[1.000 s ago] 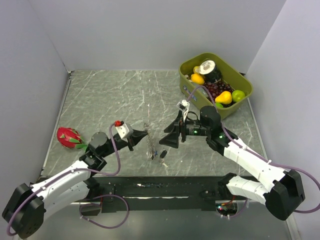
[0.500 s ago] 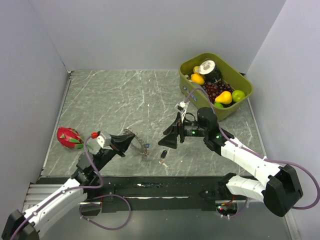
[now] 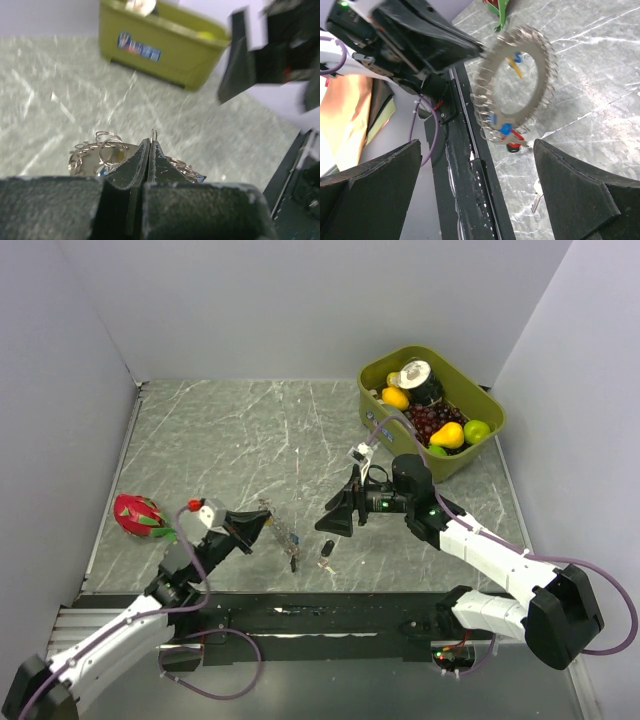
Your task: Put the keys on the keyring
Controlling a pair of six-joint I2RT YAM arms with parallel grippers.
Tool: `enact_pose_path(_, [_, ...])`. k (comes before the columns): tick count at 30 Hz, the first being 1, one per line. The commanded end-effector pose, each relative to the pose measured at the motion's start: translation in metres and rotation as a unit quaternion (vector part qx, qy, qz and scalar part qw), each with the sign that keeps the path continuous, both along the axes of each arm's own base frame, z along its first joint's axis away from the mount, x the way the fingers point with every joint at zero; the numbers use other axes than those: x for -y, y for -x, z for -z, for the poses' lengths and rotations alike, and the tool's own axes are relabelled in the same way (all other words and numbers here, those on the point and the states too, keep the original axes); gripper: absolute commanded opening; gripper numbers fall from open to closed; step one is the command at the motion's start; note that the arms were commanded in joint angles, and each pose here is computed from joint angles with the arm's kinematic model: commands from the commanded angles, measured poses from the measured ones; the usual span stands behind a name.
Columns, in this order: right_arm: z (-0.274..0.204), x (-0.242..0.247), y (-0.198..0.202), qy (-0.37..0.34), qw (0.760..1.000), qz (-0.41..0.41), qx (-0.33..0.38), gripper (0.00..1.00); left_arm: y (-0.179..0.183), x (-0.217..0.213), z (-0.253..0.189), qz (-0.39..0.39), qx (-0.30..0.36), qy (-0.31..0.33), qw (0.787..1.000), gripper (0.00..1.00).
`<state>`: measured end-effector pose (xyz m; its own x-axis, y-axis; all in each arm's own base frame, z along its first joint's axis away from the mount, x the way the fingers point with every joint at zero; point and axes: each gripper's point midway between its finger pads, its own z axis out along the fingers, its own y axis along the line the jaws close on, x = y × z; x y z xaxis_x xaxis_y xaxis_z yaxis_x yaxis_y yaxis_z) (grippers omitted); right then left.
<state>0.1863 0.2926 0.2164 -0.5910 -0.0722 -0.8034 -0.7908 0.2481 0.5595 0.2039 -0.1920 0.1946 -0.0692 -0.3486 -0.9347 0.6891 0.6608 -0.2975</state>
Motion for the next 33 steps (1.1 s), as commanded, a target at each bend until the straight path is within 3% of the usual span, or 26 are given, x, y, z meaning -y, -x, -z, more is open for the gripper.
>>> enact_pose_path(1, [-0.008,-0.004,0.0,-0.014,1.0,-0.006,0.02,1.0,-0.014,0.007,0.015,-0.007,-0.004,-0.021,1.0,0.01])
enact_pose_path(16, [-0.006,0.003,0.001,-0.006,1.0,0.011,0.029,1.0,-0.093,0.07,-0.045,-0.001,0.049,-0.05,0.998,0.01])
enact_pose_path(21, [0.001,0.003,0.0,0.0,1.0,0.013,0.024,0.99,-0.115,0.085,-0.019,-0.003,0.026,-0.069,0.997,0.01])
enact_pose_path(26, [0.01,0.005,-0.002,0.007,1.0,0.019,0.021,1.0,-0.105,0.09,0.026,0.02,-0.023,-0.031,0.999,0.01])
enact_pose_path(27, [0.011,0.005,-0.002,0.009,1.0,0.021,0.021,1.0,-0.099,0.084,0.052,0.009,-0.057,-0.033,0.998,0.01])
enact_pose_path(33, [0.016,0.007,0.001,0.012,1.0,0.02,0.016,1.0,-0.055,0.079,0.077,0.016,-0.088,-0.03,0.996,0.01])
